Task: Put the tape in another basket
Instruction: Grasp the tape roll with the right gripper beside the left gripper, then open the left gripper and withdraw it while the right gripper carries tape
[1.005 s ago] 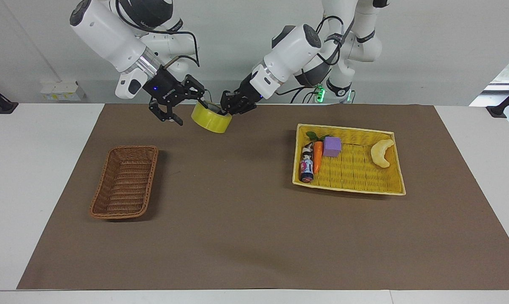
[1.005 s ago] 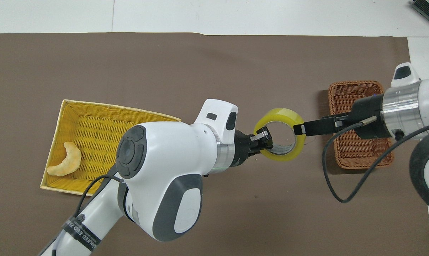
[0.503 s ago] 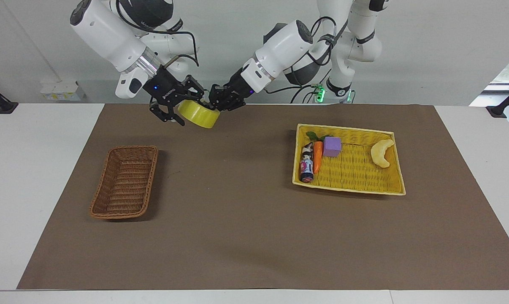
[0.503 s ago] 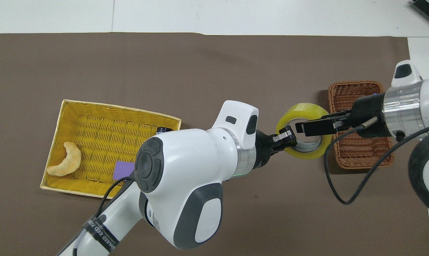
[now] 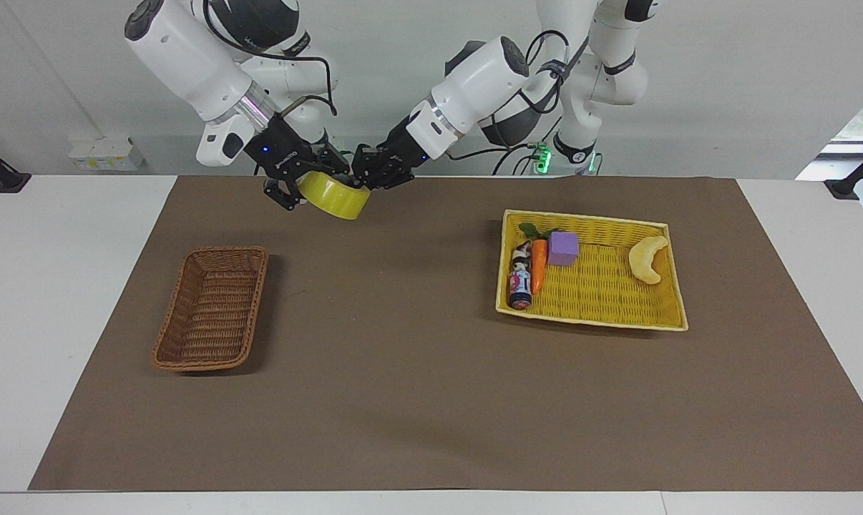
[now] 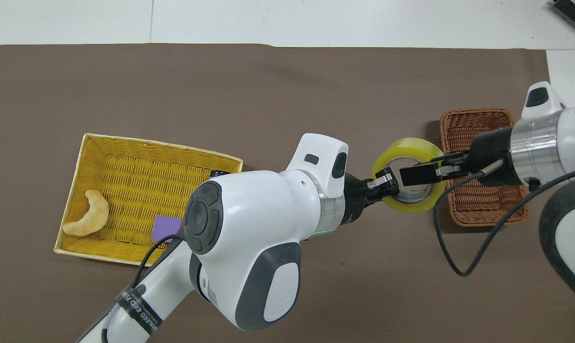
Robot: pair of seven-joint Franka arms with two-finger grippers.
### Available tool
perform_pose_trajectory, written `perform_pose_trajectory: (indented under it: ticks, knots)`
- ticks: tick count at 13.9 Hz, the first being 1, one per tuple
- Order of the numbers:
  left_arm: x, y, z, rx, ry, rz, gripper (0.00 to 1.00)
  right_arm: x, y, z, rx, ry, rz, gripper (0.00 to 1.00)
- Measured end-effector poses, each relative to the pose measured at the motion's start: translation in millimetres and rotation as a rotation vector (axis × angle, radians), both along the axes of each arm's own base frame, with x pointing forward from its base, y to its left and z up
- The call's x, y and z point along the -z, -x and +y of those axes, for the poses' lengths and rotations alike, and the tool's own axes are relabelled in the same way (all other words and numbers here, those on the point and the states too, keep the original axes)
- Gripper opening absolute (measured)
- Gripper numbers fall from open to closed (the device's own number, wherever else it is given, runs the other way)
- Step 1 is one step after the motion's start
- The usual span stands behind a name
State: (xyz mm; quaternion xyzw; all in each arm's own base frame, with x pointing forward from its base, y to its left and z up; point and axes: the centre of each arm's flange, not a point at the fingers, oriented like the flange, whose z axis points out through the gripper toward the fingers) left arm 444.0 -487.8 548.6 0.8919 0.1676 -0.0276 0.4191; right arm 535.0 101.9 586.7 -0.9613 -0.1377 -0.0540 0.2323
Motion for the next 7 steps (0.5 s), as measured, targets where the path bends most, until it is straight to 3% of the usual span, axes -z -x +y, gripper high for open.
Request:
perform_pose_trajectory:
  ticks: [2,4,7]
  knots:
    - [-12.3,-3.9,2.5,-0.014,0.019,-0.02,0.37,6.4,-1.8,-14.1,0.015,0.034,0.008,0.01]
    - [-27.8,-7.2,10.6,-0.021,0.027,-0.031,0.61,14.1,-5.1,-35.8,0.051,0.045,0.023,0.0]
    - [-31.2,-21.5,39.3,-0.006,-0.02,0.031,0.95,16.8,-7.1,-54.6,0.08,0.064,0.026,0.0]
